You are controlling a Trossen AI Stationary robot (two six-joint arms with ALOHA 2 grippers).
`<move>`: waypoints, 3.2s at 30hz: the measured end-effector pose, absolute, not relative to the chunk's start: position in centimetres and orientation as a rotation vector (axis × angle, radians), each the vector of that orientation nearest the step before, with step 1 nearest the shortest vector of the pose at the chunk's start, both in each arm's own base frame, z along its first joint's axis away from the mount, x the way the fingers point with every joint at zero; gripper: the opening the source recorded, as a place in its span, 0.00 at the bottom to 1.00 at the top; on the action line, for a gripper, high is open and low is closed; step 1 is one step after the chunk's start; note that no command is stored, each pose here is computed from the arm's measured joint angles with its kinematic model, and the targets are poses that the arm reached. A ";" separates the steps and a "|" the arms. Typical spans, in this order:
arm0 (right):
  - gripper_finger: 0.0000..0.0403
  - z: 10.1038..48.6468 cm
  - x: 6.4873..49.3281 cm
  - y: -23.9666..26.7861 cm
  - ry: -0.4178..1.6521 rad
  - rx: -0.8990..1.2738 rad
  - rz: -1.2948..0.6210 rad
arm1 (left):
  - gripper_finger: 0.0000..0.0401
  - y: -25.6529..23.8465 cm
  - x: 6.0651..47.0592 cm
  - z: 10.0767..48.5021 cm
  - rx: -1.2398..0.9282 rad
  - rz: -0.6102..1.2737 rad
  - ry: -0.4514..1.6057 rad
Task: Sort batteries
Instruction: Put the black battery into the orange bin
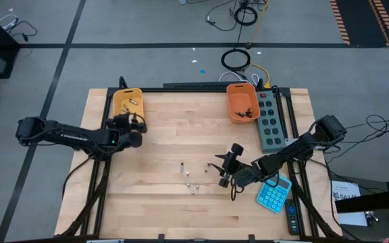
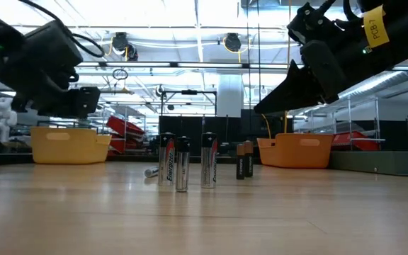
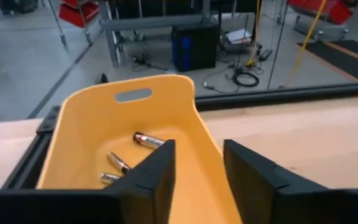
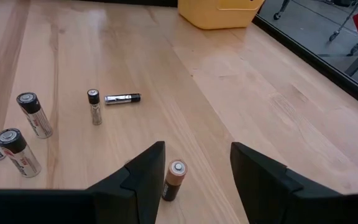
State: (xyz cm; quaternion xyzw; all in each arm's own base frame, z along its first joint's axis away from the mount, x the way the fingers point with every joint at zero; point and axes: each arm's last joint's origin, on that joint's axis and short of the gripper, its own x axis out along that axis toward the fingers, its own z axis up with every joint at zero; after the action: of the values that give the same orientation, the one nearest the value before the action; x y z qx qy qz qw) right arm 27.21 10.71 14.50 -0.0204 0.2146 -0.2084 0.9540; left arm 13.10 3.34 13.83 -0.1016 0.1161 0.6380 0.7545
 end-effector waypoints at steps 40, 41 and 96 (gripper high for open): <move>0.35 8.4 30.7 7.3 0.515 0.021 -0.297 | 0.44 -5.5 17.5 17.2 0.048 0.451 0.172; 0.31 8.4 30.6 7.2 0.521 0.023 -0.301 | 0.44 -5.5 17.5 17.2 0.048 0.448 0.171; 0.48 15.9 28.8 6.4 0.556 -0.017 0.074 | 0.44 -5.3 18.4 14.9 -0.039 0.435 0.262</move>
State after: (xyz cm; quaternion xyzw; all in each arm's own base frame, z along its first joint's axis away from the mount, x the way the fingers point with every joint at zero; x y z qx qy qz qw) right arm 28.77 6.36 15.85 -0.0085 0.2745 0.0365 0.9609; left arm 18.42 -5.33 14.94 -0.0194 0.1296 0.2150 0.9678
